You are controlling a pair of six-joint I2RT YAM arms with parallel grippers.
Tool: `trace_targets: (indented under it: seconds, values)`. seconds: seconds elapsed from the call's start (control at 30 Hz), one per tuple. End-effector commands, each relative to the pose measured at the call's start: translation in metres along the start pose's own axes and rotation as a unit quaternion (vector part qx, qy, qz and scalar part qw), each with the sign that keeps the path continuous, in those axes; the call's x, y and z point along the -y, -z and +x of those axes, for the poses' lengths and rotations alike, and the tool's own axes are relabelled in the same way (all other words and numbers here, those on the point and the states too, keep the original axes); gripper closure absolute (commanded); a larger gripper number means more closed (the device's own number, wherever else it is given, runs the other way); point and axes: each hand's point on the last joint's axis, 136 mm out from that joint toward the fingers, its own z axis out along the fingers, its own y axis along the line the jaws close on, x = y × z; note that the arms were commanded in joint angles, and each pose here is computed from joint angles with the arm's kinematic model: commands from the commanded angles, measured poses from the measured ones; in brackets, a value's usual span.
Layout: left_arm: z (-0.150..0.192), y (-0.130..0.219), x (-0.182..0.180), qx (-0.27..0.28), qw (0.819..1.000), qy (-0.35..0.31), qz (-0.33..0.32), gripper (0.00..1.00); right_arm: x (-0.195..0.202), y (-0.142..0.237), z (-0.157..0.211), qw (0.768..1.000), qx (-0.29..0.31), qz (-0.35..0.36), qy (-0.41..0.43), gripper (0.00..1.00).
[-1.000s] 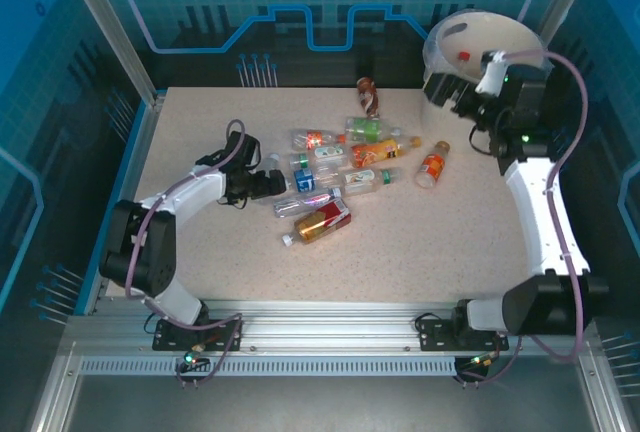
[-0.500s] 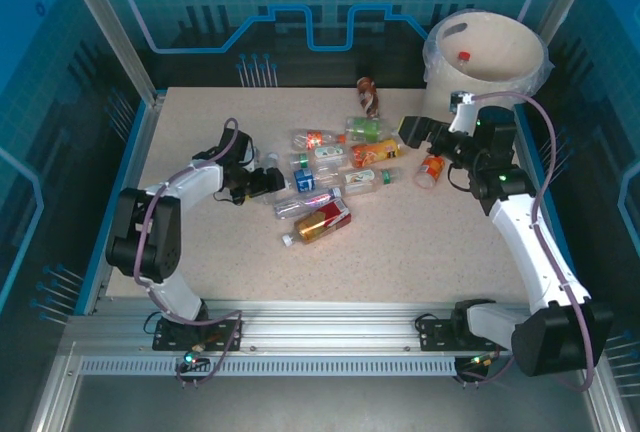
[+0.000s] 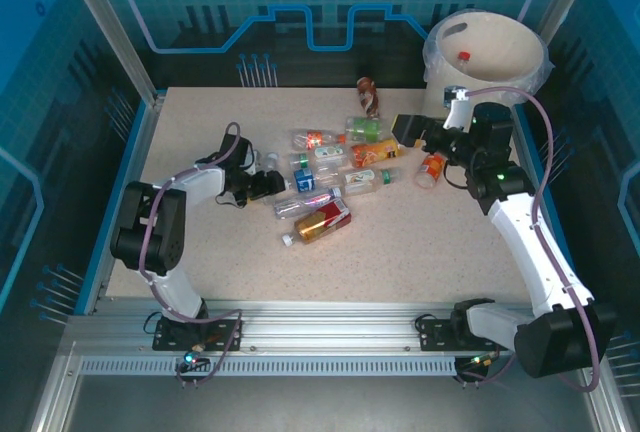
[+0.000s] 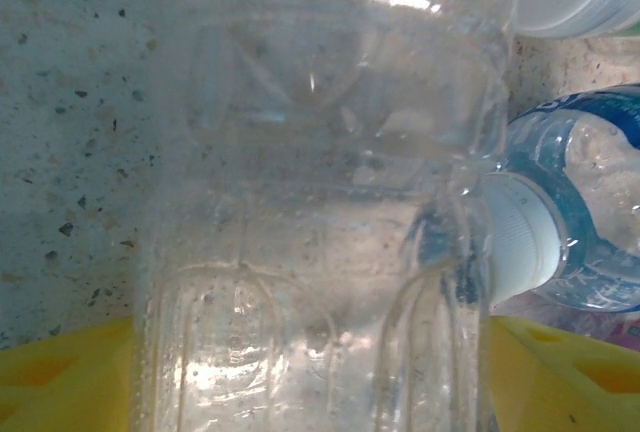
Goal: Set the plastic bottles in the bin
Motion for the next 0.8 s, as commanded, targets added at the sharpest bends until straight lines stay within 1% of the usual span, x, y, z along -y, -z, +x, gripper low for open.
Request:
trace_targets:
  seconds: [0.0, 0.13, 0.23, 0.33, 0.43, 0.5, 0.63, 0.77]
  values:
    - [0.002, -0.007, -0.004, -0.007, 1.0, 0.004, 0.013, 0.24, -0.015, 0.007, -0.013, 1.0, 0.017, -0.007, 0.02, 0.0]
    - [0.0, -0.002, -0.002, 0.005, 1.0, -0.001, 0.013, 0.38, -0.015, 0.007, -0.015, 1.0, 0.02, -0.006, 0.021, 0.0]
    - [-0.005, 0.007, 0.001, 0.025, 1.0, -0.006, 0.014, 0.45, -0.016, 0.007, -0.016, 1.0, 0.021, -0.005, 0.02, 0.0]
    - [-0.01, 0.019, -0.001, 0.05, 0.999, -0.014, 0.0, 0.47, -0.015, 0.005, -0.015, 1.0, 0.019, -0.004, 0.018, 0.0]
    - [-0.016, 0.037, 0.005, 0.082, 0.996, -0.025, 0.004, 0.48, -0.017, 0.005, -0.014, 1.0, 0.018, -0.007, 0.018, 0.0]
    - [-0.019, 0.05, 0.014, 0.103, 0.994, -0.031, 0.021, 0.48, -0.017, 0.005, -0.014, 1.0, 0.018, -0.007, 0.015, 0.0]
    - [-0.025, 0.08, 0.044, 0.147, 0.984, -0.045, 0.087, 0.49, -0.02, 0.002, -0.014, 1.0, 0.023, -0.017, 0.013, 0.0]
    - [-0.024, 0.108, 0.084, 0.166, 0.97, -0.077, 0.161, 0.51, -0.031, -0.001, -0.014, 0.999, 0.016, -0.038, 0.015, 0.0]
